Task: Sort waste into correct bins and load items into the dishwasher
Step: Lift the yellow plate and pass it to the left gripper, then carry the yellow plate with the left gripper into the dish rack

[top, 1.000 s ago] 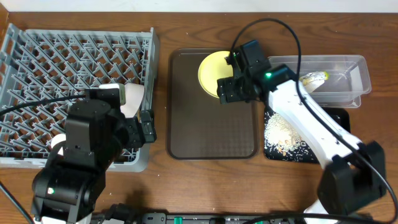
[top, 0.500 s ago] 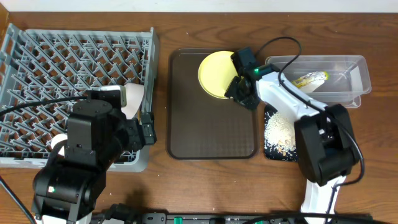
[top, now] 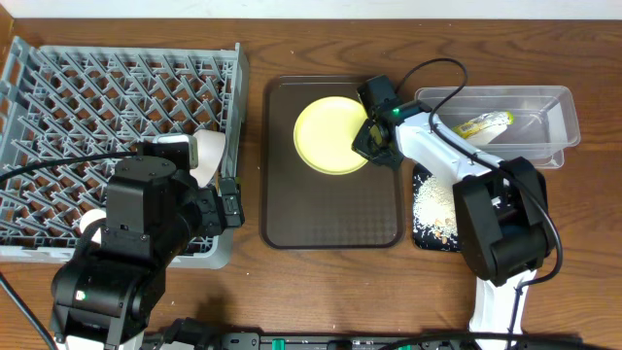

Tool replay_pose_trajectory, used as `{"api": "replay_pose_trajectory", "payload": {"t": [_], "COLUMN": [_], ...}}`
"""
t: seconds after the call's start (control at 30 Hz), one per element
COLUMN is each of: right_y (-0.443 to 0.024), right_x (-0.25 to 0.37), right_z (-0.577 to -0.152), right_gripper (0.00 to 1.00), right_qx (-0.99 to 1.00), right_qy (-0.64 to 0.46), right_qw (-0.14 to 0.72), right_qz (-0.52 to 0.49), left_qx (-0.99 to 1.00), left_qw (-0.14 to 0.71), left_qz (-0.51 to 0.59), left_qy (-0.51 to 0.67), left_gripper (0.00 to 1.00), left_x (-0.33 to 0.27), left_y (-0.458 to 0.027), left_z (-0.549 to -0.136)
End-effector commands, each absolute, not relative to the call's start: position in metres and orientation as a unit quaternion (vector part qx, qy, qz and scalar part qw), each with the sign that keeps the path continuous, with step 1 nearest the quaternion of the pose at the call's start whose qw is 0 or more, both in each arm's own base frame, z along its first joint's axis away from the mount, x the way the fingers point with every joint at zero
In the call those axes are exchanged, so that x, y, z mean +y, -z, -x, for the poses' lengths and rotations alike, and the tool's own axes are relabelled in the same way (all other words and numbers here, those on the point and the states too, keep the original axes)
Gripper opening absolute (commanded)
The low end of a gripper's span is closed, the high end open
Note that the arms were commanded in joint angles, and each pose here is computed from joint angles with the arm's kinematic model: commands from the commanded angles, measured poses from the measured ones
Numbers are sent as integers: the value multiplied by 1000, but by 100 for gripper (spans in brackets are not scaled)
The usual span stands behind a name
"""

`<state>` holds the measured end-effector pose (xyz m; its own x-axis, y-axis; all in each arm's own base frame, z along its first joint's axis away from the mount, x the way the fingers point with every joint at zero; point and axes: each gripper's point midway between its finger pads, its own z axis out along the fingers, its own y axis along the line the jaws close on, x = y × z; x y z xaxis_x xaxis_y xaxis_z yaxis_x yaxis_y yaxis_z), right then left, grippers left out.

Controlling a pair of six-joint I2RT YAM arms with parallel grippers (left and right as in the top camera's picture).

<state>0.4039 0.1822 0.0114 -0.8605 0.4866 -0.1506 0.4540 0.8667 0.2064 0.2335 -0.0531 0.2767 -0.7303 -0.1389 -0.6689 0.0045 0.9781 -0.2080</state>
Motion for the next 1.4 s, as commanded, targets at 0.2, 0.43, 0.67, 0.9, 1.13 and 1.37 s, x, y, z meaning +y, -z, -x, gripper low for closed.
{"api": "replay_pose_trajectory", "payload": {"t": [0.2, 0.43, 0.67, 0.9, 1.13, 1.37], "right_y": [-134, -232, -276, -293, -301, -295], "right_x": [201, 225, 240, 256, 280, 281], "right_z": [-417, -382, -348, -324, -311, -318], "right_gripper": [1, 1, 1, 1, 1, 2], "right_qx": [955, 883, 832, 791, 770, 784], "right_qy": [-207, -330, -394, -458, -472, -442], "right_qw": [212, 281, 298, 279, 282, 296], "right_qz": [14, 181, 254, 294, 324, 320], "left_qx": [922, 907, 876, 874, 879, 882], "left_qw": [369, 387, 410, 406, 370, 386], "left_qz": [27, 4, -21, -29, -44, -62], "left_qy": [113, 169, 252, 265, 297, 263], "left_gripper": [98, 98, 98, 98, 60, 8], "left_x": [-59, -79, -107, -113, -128, -121], "left_y": [-282, -296, -321, -322, -312, -309], "left_z": [-233, -239, -245, -247, -251, -256]}}
